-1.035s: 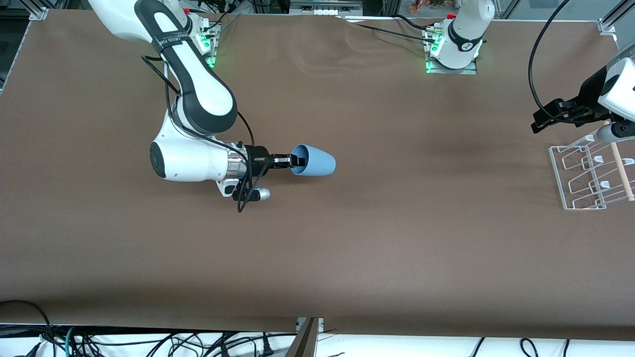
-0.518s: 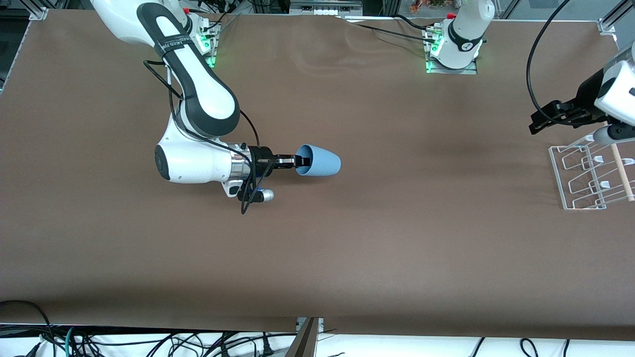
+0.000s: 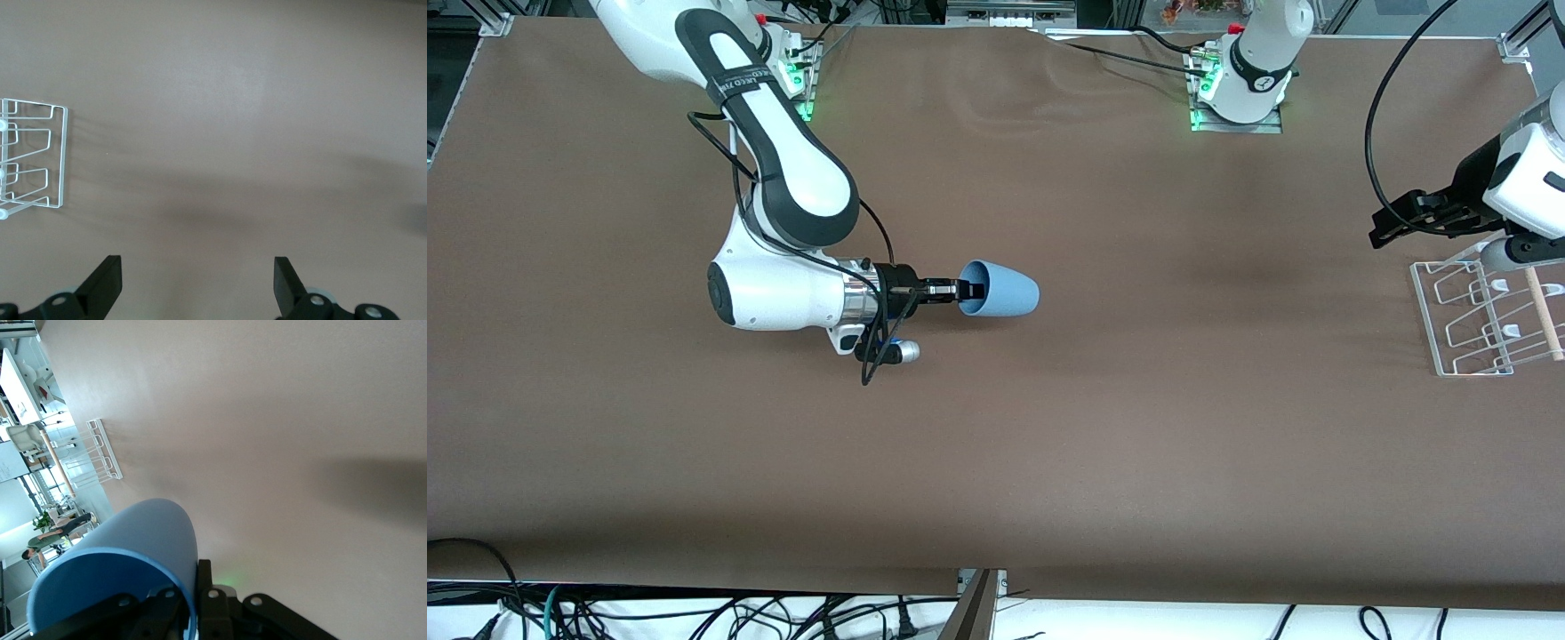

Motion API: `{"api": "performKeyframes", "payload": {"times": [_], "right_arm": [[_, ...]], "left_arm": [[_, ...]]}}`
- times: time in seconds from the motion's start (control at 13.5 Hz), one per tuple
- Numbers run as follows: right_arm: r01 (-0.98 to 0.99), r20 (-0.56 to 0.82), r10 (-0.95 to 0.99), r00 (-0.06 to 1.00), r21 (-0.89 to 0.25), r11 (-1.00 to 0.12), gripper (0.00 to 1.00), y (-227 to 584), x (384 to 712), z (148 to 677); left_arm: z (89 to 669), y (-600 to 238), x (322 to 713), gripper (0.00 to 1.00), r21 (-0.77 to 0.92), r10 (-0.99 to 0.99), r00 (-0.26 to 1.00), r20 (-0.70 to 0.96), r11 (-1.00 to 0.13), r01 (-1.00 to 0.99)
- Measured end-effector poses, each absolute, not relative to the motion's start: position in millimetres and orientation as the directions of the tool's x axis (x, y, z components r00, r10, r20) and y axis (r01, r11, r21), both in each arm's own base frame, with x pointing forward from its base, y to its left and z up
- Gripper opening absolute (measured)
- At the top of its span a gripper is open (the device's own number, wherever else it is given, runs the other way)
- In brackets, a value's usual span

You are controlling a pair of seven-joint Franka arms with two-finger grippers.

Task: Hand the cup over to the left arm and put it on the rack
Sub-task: 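Move the left gripper toward the cup held by the right gripper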

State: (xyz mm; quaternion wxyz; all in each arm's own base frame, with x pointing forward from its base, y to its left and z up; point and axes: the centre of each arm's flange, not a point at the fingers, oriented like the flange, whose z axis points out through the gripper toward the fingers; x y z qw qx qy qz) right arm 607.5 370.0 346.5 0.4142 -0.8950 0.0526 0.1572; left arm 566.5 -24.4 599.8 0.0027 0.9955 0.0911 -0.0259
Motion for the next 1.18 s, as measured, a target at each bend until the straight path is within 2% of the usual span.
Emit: {"api": "performKeyframes", "payload": {"times": [0.89,1.18], "right_arm": [[-0.278,-0.346,0.0,0.938,-0.753,-0.596,0.05,387.2,603.8,343.4],[-0.3,-0.359,-0.012,0.933,-0.762,-0.574,0.05,388.1,604.5,344.3]], "left_arm": [[599.9,-31.9,566.1,1.0,0.001,0.168,0.984,-0.052,-0.986,0.168],[594.9,-56.9,566.5,1.0,0.003,0.123,0.991,-0.061,-0.992,0.123]]}}
